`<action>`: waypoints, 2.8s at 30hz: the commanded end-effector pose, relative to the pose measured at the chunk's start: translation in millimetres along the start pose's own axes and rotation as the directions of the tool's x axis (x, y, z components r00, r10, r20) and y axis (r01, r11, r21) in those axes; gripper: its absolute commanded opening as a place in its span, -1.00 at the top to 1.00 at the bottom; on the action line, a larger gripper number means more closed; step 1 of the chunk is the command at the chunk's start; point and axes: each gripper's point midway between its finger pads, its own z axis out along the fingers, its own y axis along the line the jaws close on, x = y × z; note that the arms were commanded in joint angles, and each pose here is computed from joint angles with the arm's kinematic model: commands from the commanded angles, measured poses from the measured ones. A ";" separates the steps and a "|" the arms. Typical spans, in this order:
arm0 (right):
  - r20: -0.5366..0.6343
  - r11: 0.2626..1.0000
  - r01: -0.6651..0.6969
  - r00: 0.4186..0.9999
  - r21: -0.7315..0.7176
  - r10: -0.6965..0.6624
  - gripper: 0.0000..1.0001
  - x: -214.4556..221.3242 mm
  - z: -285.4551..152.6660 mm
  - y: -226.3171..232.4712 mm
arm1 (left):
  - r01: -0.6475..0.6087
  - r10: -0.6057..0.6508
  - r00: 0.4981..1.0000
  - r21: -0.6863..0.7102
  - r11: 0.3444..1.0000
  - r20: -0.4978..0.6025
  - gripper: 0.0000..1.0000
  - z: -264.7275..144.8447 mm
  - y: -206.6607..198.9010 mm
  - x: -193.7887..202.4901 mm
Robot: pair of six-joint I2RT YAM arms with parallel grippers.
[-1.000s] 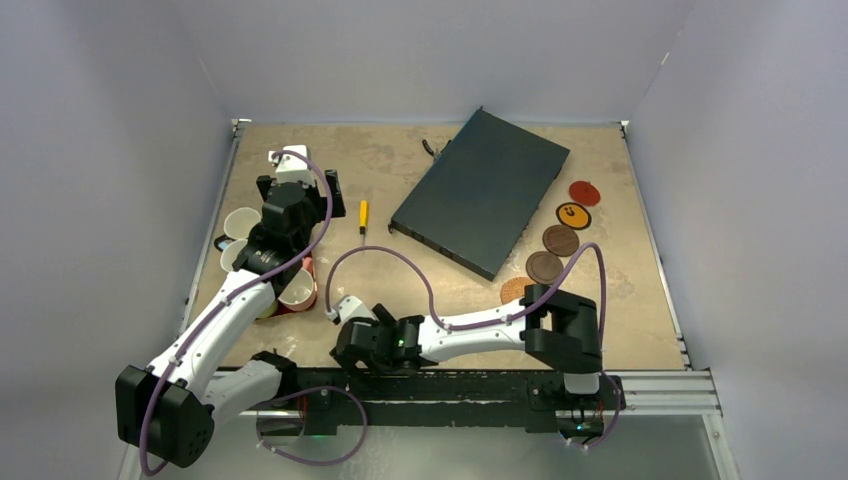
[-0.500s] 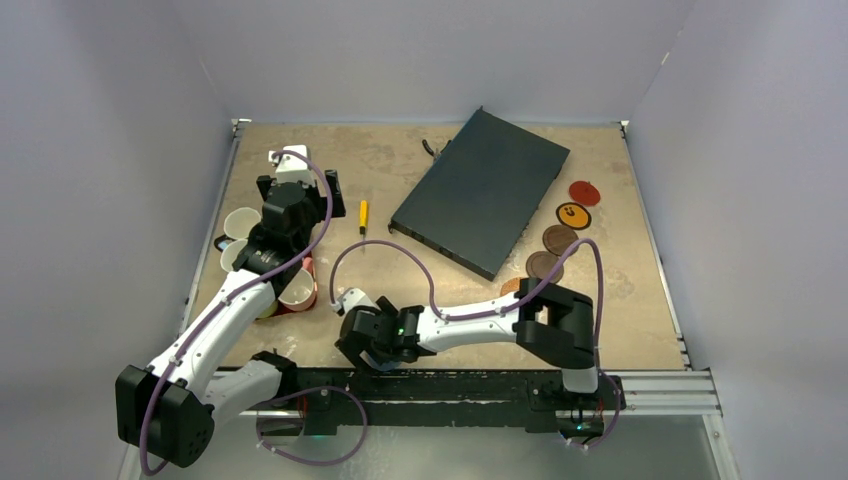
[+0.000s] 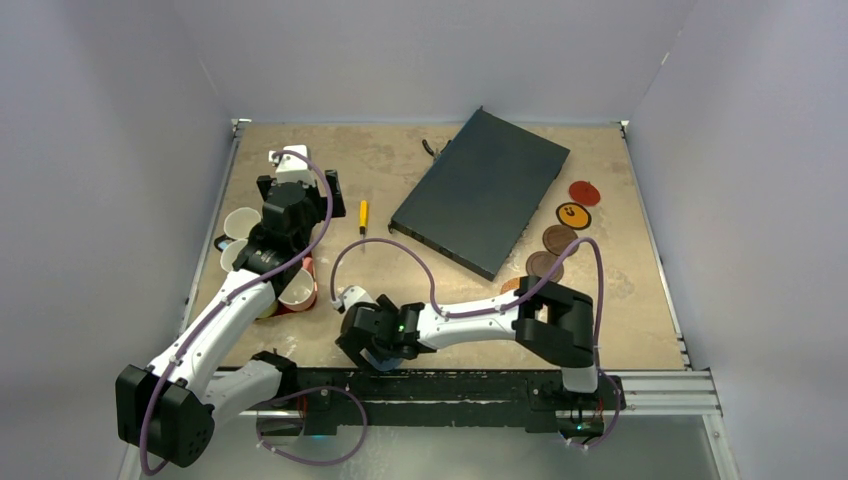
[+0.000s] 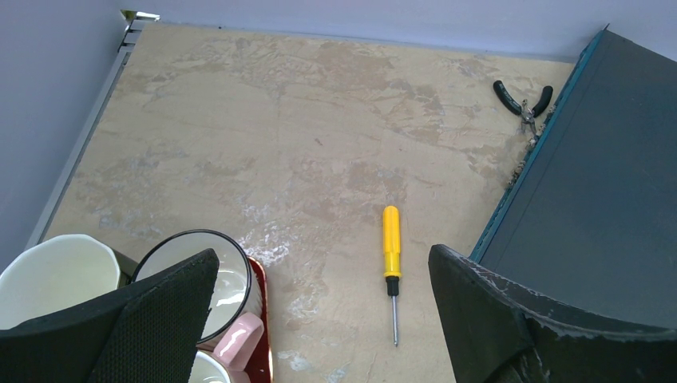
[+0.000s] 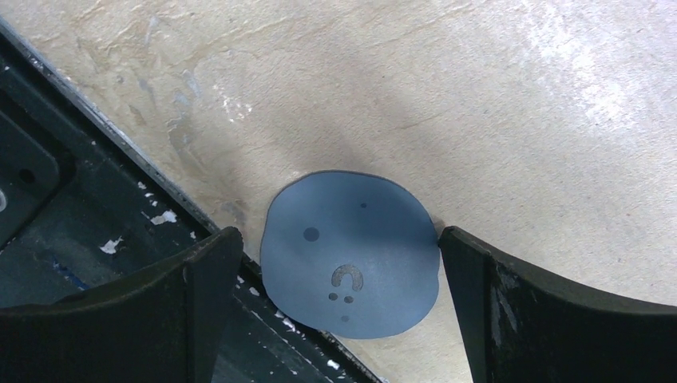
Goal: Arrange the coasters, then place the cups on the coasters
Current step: Move the coaster to the center of the board.
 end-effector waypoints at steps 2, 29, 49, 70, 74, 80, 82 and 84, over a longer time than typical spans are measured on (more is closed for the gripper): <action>-0.075 0.999 0.011 0.997 0.048 -0.007 -0.96 20.5 9.0 -17.7 | 0.019 -0.019 0.999 0.008 1.000 0.030 -0.99 0.0 -3.8 -11.2; -0.241 0.931 -0.089 0.953 0.353 0.182 -0.78 103.3 -38.3 -96.0 | 0.027 -0.027 0.999 0.016 1.000 0.038 -0.99 -2.2 -4.7 -13.9; -0.074 0.839 -0.358 0.904 0.410 0.422 -0.86 92.5 -84.3 -151.3 | 0.031 -0.033 0.998 0.030 0.999 0.045 -0.99 -4.2 -6.6 -15.4; -0.147 0.782 -0.363 0.857 0.506 0.493 -0.96 135.6 -87.9 -164.7 | 0.025 -0.026 0.999 0.027 0.999 0.031 -0.99 -1.3 -7.2 -10.5; -0.124 0.747 -0.385 0.842 0.542 0.524 -0.95 137.3 -94.2 -178.2 | 0.027 -0.028 0.999 0.029 0.999 0.030 -0.99 -1.3 -7.7 -10.1; -0.086 0.710 -0.423 0.825 0.562 0.559 -0.95 135.3 -99.6 -193.8 | 0.026 -0.027 0.999 0.029 0.999 0.030 -0.99 -1.2 -7.8 -10.2; -0.079 0.706 -0.433 0.821 0.561 0.566 -0.95 133.9 -100.3 -195.8 | 0.025 -0.025 0.999 0.028 0.999 0.030 -0.99 -1.0 -7.6 -9.9; -0.071 0.698 -0.440 0.817 0.565 0.573 -0.95 133.8 -100.8 -198.0 | 0.025 -0.026 0.999 0.028 0.999 0.030 -0.99 -1.0 -7.7 -9.9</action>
